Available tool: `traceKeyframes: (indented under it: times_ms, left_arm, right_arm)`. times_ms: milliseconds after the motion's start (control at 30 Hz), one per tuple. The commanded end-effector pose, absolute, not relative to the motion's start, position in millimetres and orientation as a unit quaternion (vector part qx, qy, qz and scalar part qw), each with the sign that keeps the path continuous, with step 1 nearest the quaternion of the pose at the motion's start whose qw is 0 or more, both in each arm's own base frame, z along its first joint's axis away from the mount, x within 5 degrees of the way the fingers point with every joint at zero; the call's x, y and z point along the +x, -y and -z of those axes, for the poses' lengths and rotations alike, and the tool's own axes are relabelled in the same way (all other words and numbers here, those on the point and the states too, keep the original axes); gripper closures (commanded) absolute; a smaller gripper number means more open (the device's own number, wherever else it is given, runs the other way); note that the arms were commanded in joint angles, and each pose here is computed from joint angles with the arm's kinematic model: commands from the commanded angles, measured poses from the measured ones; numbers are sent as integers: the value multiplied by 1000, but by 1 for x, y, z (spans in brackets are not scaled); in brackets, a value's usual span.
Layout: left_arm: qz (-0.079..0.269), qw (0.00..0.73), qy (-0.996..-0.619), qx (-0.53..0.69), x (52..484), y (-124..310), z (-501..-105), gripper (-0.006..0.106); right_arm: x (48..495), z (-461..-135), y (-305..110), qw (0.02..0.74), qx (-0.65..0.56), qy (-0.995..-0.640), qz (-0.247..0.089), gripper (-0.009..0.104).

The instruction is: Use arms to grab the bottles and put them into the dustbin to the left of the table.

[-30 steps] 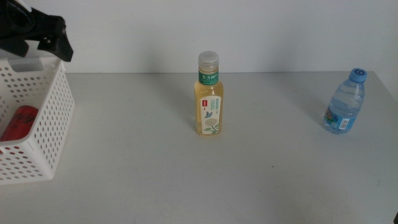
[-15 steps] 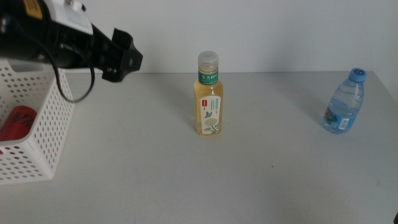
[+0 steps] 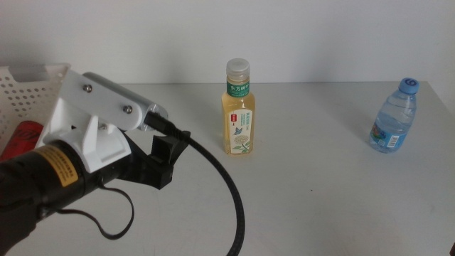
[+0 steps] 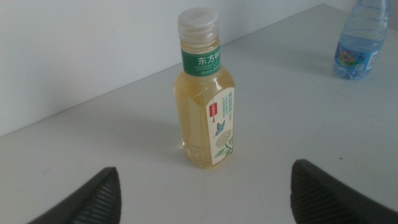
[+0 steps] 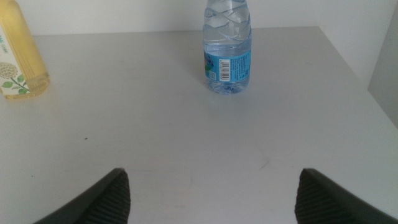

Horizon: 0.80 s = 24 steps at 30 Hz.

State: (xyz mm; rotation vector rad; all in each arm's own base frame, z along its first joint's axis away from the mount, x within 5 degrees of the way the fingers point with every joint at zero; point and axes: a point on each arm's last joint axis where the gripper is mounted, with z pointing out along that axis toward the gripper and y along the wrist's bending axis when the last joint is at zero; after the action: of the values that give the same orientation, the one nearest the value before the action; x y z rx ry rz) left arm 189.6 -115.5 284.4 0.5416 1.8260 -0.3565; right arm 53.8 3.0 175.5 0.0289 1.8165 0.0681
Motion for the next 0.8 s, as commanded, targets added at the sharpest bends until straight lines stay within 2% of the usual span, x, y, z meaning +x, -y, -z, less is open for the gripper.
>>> traceKeyframes:
  times_ms: [0,367,567,767]
  left_arm:
    - [176,624,-730,217,188,117,-297,7]
    - [191,624,-728,211,195,124,-284,7]
    - [224,610,-731,210,214,158,-272,7]
    - [225,612,-734,188,240,188,-255,7]
  right_arm:
    - [54,-186,-2,654,12,-756,-21,27]
    - [54,-186,-2,654,12,-756,-21,27]
    - [54,-186,-2,654,12,-756,-21,27]
    - [54,-186,-2,654,12,-756,-21,27]
